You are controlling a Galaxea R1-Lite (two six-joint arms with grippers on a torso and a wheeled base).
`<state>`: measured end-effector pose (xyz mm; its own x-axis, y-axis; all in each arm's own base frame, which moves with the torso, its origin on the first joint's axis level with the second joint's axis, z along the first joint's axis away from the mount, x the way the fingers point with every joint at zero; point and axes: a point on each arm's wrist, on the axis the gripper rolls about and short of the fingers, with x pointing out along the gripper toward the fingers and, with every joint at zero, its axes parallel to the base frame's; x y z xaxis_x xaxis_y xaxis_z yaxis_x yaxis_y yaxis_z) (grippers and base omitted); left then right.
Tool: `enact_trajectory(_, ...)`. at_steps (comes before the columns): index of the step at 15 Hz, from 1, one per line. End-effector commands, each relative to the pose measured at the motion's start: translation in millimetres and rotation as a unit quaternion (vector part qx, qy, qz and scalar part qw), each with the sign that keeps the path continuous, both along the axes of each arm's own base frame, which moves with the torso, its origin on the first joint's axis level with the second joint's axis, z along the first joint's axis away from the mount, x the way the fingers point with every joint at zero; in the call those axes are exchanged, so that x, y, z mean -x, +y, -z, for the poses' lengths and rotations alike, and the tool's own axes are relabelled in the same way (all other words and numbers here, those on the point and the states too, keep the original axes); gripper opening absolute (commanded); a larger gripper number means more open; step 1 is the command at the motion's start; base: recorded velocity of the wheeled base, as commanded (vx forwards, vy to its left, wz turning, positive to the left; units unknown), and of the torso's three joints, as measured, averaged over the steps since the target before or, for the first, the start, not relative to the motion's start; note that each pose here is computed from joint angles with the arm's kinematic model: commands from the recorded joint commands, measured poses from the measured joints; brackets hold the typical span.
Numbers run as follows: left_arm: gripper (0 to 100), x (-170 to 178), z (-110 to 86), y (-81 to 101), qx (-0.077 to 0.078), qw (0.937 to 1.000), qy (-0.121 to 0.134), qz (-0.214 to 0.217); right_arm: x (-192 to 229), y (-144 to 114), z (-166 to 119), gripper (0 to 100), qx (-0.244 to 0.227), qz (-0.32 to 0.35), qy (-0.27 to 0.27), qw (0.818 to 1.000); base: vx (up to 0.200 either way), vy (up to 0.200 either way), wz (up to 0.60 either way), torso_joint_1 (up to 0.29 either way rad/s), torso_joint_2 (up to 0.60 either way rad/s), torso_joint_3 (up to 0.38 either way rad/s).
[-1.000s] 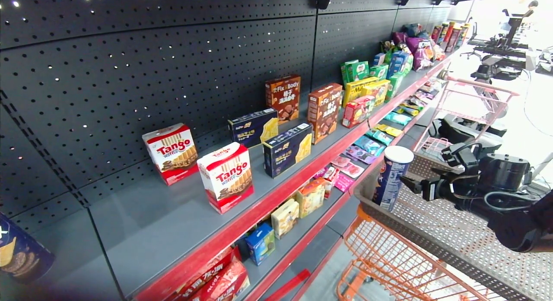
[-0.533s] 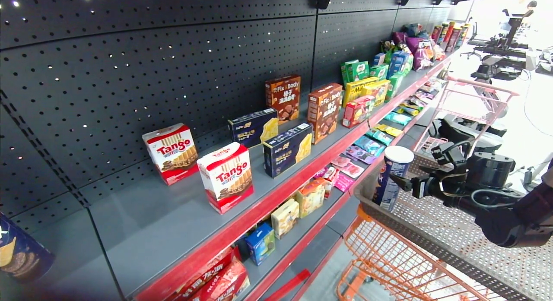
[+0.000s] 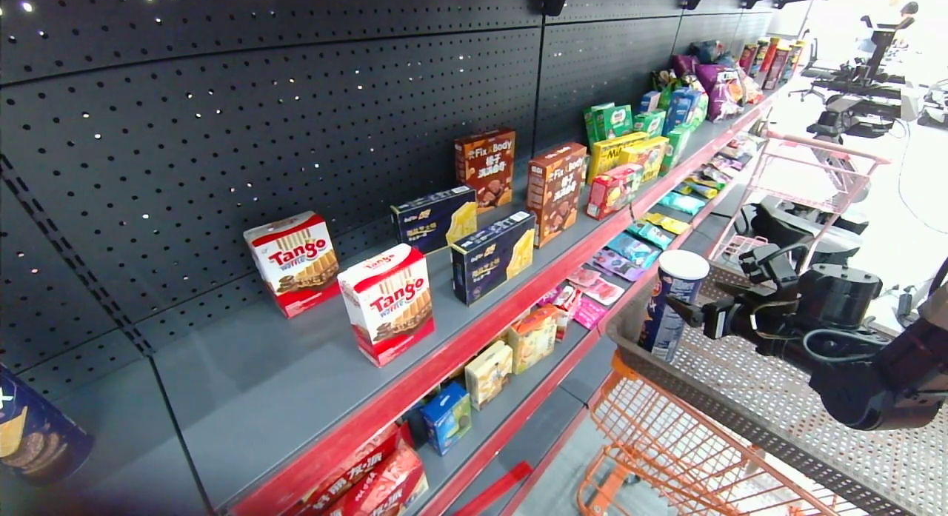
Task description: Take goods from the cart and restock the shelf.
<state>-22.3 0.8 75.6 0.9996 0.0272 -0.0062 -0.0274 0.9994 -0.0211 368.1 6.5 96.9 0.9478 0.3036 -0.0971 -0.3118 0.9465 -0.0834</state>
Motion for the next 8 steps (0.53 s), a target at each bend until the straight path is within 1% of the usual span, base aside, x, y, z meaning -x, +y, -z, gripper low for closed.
enact_trajectory(1, 100, -0.1, 0.0, 0.0, 0.0, 1.0, 0.001, 0.0, -4.0, 3.7, 6.7, 100, -0.003, -0.004, -0.014, 1.0, 0.0, 0.0, 0.0, 0.0, 0.0, 0.0)
enact_trajectory(5, 100, -0.1, 0.0, 0.0, 0.0, 1.0, 0.001, 0.0, -15.8, 6.1, 16.7, 100, -0.003, -0.018, -0.011, 1.0, 0.0, 0.0, 0.0, 0.0, 0.0, 0.0)
enact_trajectory(8, 100, -0.1, 0.0, 0.0, 0.0, 1.0, 0.001, 0.0, -27.6, 6.8, 19.1, 100, -0.005, -0.032, -0.021, 0.999, 0.0, 0.0, 0.0, 0.0, 0.0, 0.0)
